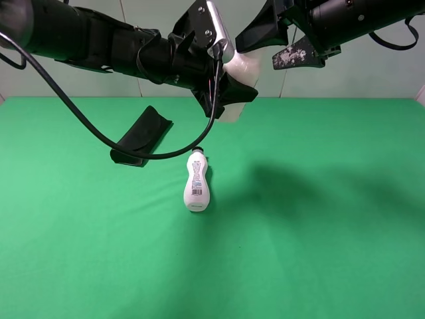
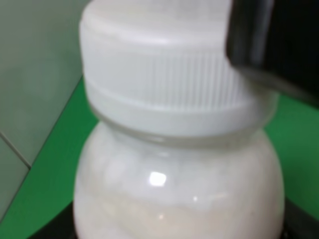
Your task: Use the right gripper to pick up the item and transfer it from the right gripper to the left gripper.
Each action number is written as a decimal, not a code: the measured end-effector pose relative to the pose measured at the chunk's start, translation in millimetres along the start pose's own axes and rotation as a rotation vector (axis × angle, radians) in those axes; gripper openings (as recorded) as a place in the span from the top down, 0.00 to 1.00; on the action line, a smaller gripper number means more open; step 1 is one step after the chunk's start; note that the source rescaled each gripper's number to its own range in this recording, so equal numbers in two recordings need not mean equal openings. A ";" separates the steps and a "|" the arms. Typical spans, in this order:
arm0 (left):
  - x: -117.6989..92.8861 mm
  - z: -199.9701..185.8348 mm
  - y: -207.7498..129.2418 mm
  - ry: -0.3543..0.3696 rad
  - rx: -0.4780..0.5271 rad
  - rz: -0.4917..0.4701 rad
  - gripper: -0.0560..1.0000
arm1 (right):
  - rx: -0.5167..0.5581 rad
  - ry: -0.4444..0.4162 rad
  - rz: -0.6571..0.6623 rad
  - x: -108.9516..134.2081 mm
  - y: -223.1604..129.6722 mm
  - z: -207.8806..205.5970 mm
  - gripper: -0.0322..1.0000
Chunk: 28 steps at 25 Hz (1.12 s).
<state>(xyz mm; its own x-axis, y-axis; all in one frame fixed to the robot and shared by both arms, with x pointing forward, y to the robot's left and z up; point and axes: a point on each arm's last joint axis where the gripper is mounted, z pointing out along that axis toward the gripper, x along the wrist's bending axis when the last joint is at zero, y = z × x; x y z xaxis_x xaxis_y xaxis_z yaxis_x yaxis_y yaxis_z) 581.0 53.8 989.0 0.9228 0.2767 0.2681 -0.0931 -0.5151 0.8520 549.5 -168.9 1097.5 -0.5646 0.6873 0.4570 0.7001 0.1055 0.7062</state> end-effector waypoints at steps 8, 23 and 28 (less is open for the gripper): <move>-0.1 0.0 0.1 -0.001 -0.001 0.000 0.95 | -0.007 -0.009 -0.045 11.0 1.2 -15.7 0.00; -0.1 0.0 0.1 -0.001 -0.001 0.000 0.95 | -0.046 -0.262 -0.001 -17.8 3.3 -71.5 0.00; -0.1 0.0 0.1 -0.001 -0.001 0.000 0.95 | -0.065 -0.414 -0.012 -4.7 -1.1 -106.1 0.00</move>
<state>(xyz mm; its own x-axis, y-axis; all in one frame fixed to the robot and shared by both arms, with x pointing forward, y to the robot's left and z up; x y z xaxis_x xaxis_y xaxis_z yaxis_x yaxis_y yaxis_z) 580.9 53.7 989.0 0.9231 0.2761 0.2678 -0.0933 -0.5147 0.8523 505.0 -248.4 1152.0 -0.3400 0.9185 0.2018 0.6577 0.0788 0.7492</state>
